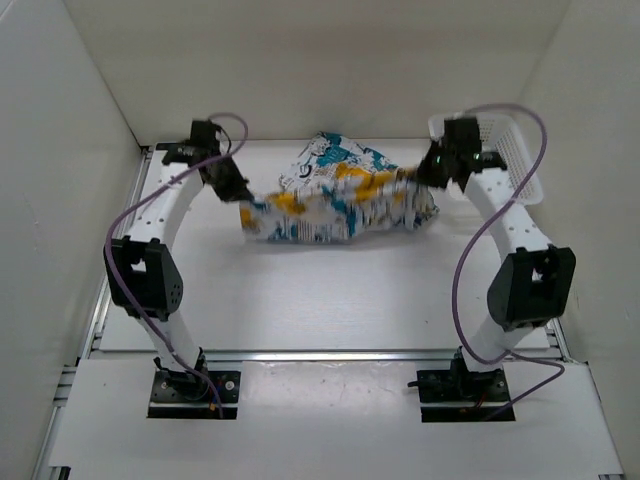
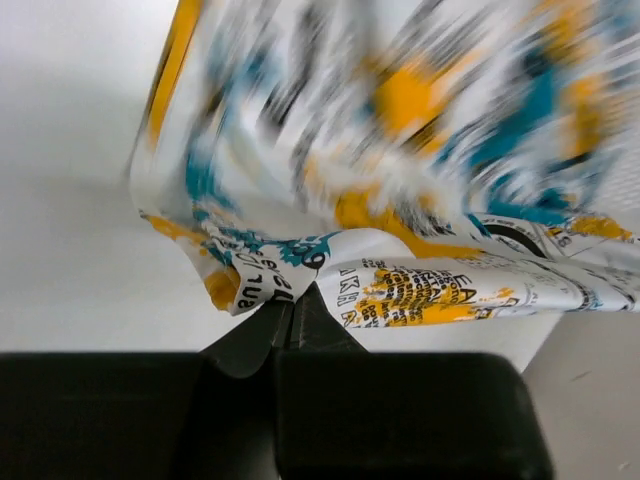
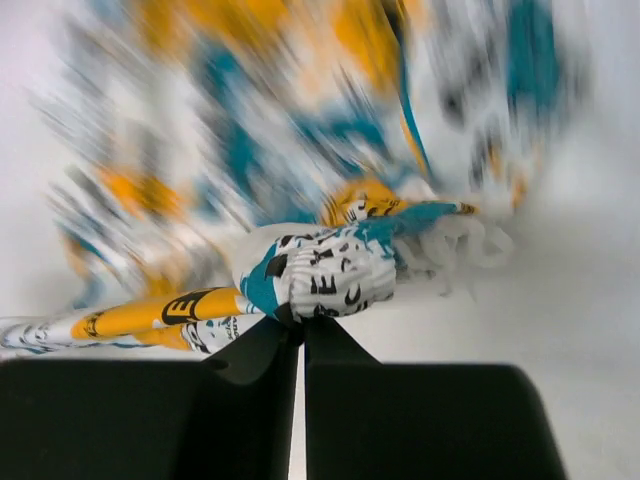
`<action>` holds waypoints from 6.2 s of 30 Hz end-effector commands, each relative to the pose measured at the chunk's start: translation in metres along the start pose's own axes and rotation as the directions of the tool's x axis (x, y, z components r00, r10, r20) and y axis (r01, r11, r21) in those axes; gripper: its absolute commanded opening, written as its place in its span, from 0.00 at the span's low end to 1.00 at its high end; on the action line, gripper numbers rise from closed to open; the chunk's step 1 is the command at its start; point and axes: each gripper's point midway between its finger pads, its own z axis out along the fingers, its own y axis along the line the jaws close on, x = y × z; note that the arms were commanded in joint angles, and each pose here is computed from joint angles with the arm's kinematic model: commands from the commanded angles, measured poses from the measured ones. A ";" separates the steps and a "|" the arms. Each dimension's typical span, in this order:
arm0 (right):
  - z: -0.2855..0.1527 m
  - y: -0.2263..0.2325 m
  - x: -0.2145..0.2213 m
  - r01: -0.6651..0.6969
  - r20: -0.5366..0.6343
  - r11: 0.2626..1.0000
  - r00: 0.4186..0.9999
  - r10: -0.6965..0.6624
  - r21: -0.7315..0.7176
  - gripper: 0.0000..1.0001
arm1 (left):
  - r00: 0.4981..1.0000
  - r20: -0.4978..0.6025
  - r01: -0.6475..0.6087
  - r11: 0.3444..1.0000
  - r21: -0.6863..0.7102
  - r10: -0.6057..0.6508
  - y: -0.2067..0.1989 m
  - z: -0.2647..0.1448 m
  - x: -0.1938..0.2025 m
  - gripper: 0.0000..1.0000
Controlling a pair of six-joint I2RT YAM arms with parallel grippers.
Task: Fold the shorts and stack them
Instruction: Flatten the shorts out, then fold the shorts
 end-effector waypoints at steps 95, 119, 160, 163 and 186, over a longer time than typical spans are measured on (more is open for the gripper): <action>0.056 -0.079 0.197 0.190 -0.410 0.947 0.909 -0.071 0.258 0.48 | 0.963 -0.265 -0.005 0.985 -0.174 -0.042 0.127 0.026 0.157 0.63; 0.026 -0.104 0.229 0.163 -0.426 0.948 0.904 -0.033 0.272 0.69 | 0.982 -0.180 0.012 0.971 -0.239 -0.056 0.120 0.061 0.110 0.10; -0.042 -0.054 0.120 0.061 -0.097 0.991 0.994 -0.049 0.121 0.00 | 0.997 0.072 -0.030 0.998 -0.055 0.034 0.051 -0.077 0.037 0.10; -0.095 -0.036 0.094 0.142 -0.033 0.987 0.990 -0.140 0.070 0.00 | 0.971 0.231 -0.077 0.996 0.046 0.065 0.019 -0.145 0.015 0.10; -0.456 0.088 0.071 0.579 0.582 0.631 0.778 -0.237 -0.517 0.00 | 0.213 0.949 -0.269 0.919 0.287 -0.234 0.002 -0.559 0.050 0.10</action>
